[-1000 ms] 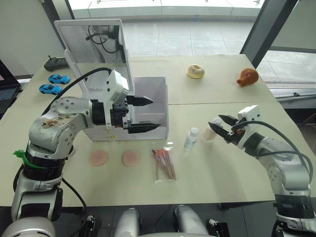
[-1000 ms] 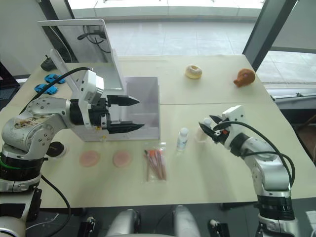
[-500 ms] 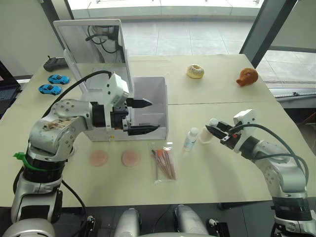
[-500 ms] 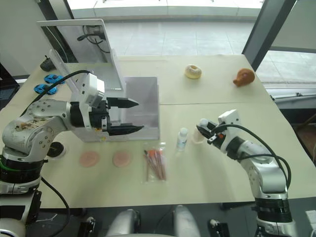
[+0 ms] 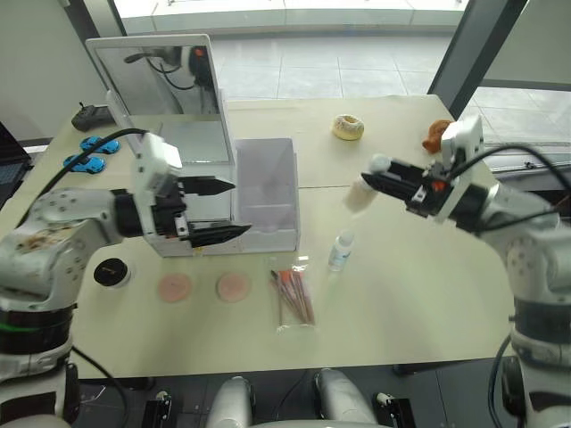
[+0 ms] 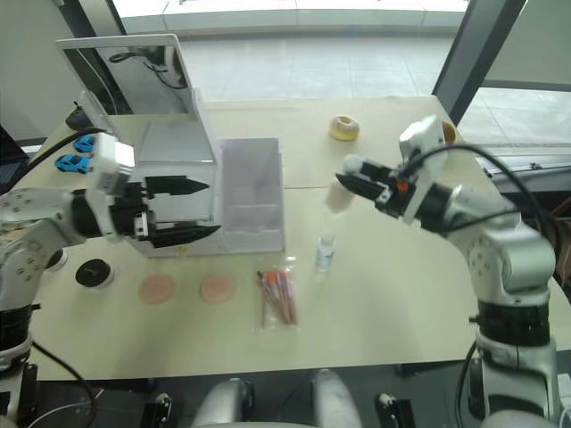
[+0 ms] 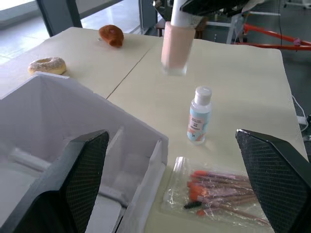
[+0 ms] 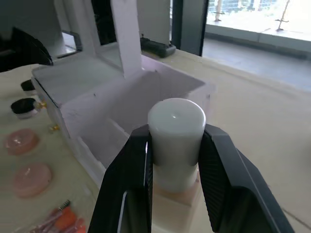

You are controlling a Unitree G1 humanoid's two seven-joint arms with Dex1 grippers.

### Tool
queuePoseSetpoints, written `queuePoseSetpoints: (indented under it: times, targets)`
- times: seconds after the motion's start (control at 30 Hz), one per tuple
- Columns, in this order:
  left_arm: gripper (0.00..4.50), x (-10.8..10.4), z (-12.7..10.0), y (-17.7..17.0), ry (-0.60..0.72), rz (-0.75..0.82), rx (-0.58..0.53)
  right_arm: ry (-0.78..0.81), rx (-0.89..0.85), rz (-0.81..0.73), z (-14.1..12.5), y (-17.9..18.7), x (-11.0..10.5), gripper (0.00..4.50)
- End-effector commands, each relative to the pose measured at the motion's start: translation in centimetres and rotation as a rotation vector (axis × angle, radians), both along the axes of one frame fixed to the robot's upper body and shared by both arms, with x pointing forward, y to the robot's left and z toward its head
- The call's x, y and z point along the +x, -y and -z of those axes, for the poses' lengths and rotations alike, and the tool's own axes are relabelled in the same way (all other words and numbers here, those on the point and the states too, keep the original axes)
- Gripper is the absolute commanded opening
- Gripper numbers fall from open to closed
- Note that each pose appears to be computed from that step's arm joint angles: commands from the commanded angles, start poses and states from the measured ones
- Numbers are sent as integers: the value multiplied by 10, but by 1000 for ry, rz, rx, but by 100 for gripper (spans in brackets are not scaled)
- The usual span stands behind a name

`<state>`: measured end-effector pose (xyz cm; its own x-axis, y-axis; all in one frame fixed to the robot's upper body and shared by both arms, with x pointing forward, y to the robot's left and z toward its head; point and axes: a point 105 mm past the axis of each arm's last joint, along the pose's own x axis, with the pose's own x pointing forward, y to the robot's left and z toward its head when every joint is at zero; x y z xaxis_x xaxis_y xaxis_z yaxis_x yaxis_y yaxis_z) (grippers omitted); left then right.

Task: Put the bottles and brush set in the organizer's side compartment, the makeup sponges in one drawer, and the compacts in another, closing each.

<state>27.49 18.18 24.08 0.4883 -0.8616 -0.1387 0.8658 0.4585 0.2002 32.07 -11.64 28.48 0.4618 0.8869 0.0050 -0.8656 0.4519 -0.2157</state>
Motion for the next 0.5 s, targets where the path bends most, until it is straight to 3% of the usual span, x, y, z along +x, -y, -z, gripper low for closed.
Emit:
queuePoseSetpoints:
  times: [0.03,0.2,0.5]
  targets:
    - [450,-13,-15,-20,62,-92,-16,20,-27,-191,-14,-35,-11,97]
    - [450,-31,0,-33,68,-219,-29,27,-105,-283,0,-73,4,97]
    - [450,-64,20,-21,-12,-228,-64,70,-254,-431,20,-90,27,97]
